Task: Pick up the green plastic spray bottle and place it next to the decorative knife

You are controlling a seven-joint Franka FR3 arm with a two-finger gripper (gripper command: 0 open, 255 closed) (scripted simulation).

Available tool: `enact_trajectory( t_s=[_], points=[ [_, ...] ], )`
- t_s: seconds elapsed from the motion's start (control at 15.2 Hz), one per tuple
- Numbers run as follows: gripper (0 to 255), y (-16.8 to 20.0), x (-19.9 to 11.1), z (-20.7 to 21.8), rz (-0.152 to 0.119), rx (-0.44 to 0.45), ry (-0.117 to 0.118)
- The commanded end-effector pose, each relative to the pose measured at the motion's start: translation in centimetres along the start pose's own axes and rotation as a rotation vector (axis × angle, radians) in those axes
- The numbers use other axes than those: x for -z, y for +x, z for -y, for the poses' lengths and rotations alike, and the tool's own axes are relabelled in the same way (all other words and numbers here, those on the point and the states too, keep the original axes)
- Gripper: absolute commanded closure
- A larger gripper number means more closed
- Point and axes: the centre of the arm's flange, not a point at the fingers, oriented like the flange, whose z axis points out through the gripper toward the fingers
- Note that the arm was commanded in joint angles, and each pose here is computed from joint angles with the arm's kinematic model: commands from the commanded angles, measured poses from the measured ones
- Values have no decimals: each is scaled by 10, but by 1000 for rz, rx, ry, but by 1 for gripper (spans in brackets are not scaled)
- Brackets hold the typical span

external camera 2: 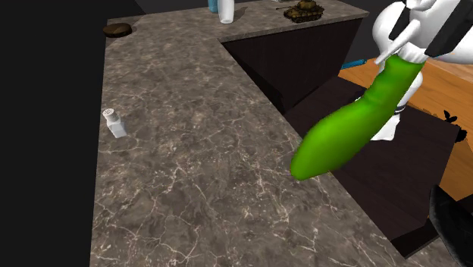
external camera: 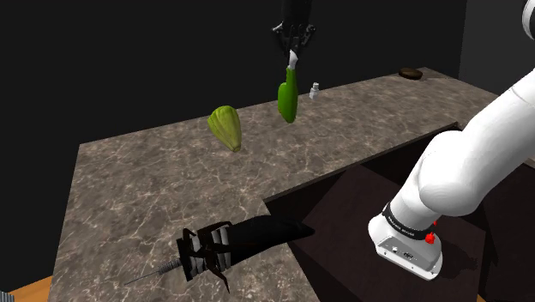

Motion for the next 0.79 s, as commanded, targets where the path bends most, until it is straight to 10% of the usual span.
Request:
enact_trajectory(
  t_s=[0.0, 0.73],
  points=[
    [255, -24, 3, 16, 0, -1, -1],
    [255, -146, 25, 92, 0, -1, -1]
  ],
)
